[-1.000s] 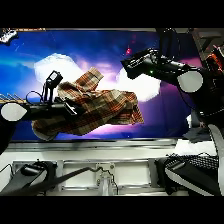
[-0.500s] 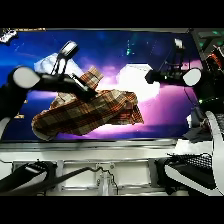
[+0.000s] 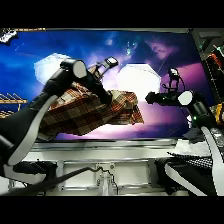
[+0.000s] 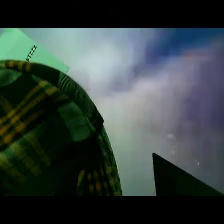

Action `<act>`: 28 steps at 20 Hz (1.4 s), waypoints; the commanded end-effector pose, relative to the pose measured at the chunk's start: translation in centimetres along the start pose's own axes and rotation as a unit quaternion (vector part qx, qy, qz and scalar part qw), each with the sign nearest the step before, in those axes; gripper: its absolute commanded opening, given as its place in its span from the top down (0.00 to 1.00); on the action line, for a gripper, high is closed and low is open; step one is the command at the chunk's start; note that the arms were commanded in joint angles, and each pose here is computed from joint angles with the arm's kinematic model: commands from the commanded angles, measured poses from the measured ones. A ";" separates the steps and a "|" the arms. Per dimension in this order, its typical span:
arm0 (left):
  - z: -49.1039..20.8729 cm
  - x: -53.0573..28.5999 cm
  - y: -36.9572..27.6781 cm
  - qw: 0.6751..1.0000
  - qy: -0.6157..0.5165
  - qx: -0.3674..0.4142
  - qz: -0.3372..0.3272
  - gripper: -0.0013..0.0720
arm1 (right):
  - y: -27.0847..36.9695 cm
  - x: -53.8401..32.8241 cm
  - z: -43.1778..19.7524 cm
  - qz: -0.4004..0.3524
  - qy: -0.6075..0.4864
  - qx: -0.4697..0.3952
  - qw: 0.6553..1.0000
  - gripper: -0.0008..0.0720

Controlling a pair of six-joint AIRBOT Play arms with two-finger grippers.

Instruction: Fold the clothes and pants, and hang the long-sleeved shirts on hangers.

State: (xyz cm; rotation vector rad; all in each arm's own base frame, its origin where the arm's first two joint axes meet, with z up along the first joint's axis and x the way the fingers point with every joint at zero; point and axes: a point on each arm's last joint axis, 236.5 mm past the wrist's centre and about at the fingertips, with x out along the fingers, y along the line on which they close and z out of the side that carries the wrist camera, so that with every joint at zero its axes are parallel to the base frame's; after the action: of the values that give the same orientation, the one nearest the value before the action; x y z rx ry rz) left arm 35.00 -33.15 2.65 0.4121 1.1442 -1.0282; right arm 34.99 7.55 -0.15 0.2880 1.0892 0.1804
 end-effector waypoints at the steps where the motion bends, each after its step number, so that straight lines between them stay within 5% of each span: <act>1: -2.4 4.0 -0.8 0.997 0.069 0.002 -0.020 0.22 | -0.2 -0.6 -1.4 -0.001 -0.007 0.000 1.000 0.28; 2: -2.9 4.3 -0.9 0.996 0.080 0.001 -0.025 0.48 | -0.1 -0.9 -1.4 0.000 -0.012 -0.001 1.000 0.29; 3: -3.1 4.3 -1.0 0.996 0.084 0.001 -0.027 0.85 | 0.0 -1.4 -1.3 0.001 -0.019 -0.003 1.000 0.29; 4: -3.0 4.0 -1.0 0.996 0.083 0.001 -0.026 0.95 | 0.2 -1.8 -1.0 0.002 -0.026 -0.005 1.000 0.29; 12: 4.7 -14.1 -2.2 0.989 -0.121 0.044 0.069 0.95 | 0.1 -2.3 -1.1 -0.001 -0.029 -0.010 1.000 0.29; 18: 2.3 -28.7 -2.8 0.948 -0.214 0.072 0.222 0.95 | 0.7 -2.3 -0.5 0.012 -0.042 0.009 0.999 0.29; 23: 0.7 -32.7 -5.4 0.939 -0.256 0.059 0.223 0.95 | 5.4 -3.3 3.9 0.132 -0.117 0.136 0.975 0.29; 28: -1.2 -32.1 -5.9 0.950 -0.226 0.042 0.210 0.95 | 11.1 0.3 0.9 0.217 -0.011 0.219 0.951 0.28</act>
State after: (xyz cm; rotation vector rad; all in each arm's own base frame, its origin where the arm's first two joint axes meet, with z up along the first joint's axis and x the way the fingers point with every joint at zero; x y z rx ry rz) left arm 28.86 -21.34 32.37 0.4400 0.5297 -0.7479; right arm 36.13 14.10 3.95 0.7516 0.9500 0.2754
